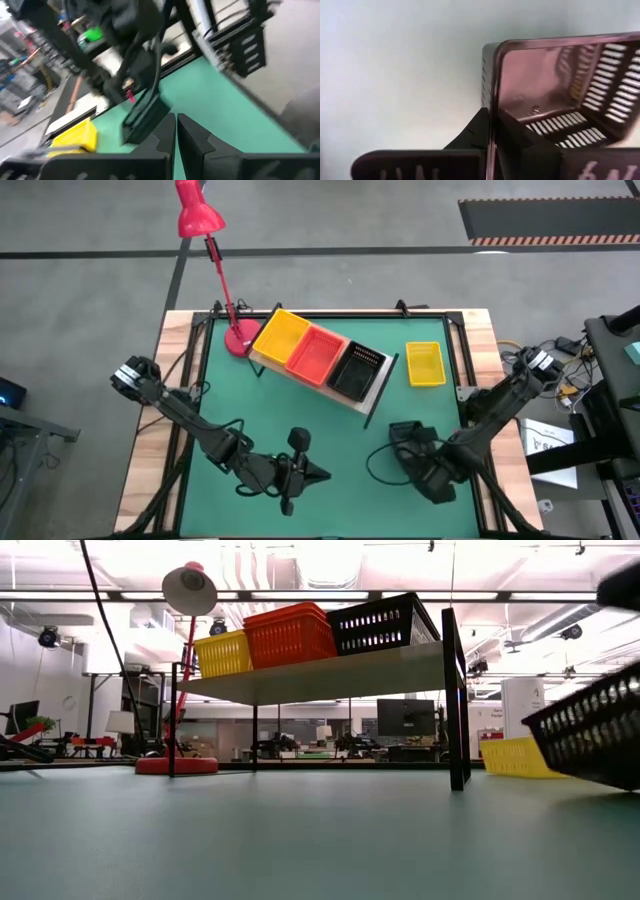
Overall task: Stack baskets on shelf by color
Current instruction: Stack the black bin on top of the other black bins on the shelf
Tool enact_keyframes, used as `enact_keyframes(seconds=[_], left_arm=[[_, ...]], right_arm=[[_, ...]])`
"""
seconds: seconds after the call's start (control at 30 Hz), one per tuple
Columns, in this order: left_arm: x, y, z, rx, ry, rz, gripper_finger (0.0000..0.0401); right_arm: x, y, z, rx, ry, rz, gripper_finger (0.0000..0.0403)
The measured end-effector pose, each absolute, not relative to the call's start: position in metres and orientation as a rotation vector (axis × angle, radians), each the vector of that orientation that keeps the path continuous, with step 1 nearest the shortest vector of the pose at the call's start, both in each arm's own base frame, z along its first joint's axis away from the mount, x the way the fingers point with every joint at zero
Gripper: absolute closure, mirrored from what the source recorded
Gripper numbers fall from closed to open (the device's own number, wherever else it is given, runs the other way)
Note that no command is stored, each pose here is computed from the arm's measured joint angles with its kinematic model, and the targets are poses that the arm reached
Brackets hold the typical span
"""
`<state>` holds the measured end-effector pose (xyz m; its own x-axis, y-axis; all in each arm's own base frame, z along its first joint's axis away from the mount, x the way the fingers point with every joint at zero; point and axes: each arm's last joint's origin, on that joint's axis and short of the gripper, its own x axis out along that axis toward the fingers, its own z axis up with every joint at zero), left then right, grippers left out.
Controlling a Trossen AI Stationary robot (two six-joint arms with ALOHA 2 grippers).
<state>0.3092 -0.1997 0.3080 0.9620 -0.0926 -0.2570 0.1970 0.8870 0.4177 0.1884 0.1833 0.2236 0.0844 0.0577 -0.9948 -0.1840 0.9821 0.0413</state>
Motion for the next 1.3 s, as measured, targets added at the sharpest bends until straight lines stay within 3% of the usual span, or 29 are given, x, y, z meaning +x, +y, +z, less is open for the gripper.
enact_keyframes(seconds=[0.23, 0.43, 0.63, 0.8, 1.03, 1.3], left_arm=[[0.296, -0.188, 0.318, 0.497, 0.28, -0.069, 0.04], [0.286, -0.18, 0.322, 0.523, 0.31, -0.035, 0.04], [0.272, -0.165, 0.333, 0.554, 0.292, 0.17, 0.04], [0.254, -0.149, 0.342, 0.589, 0.293, 0.359, 0.04], [0.226, -0.129, 0.344, 0.614, 0.281, 0.359, 0.04], [0.2, -0.112, 0.342, 0.642, 0.255, 0.319, 0.04]], right_arm=[[0.195, 0.21, 0.272, 0.084, 1.318, 0.202, 0.039], [0.195, 0.234, 0.314, 0.128, 1.041, 0.223, 0.039], [0.198, 0.246, 0.343, 0.141, 0.788, 0.205, 0.039], [0.205, 0.244, 0.359, 0.066, 0.598, 0.11, 0.039], [0.221, 0.225, 0.375, -0.043, 0.41, -0.16, 0.039], [0.262, 0.175, 0.384, -0.033, 0.396, -0.368, 0.039]])
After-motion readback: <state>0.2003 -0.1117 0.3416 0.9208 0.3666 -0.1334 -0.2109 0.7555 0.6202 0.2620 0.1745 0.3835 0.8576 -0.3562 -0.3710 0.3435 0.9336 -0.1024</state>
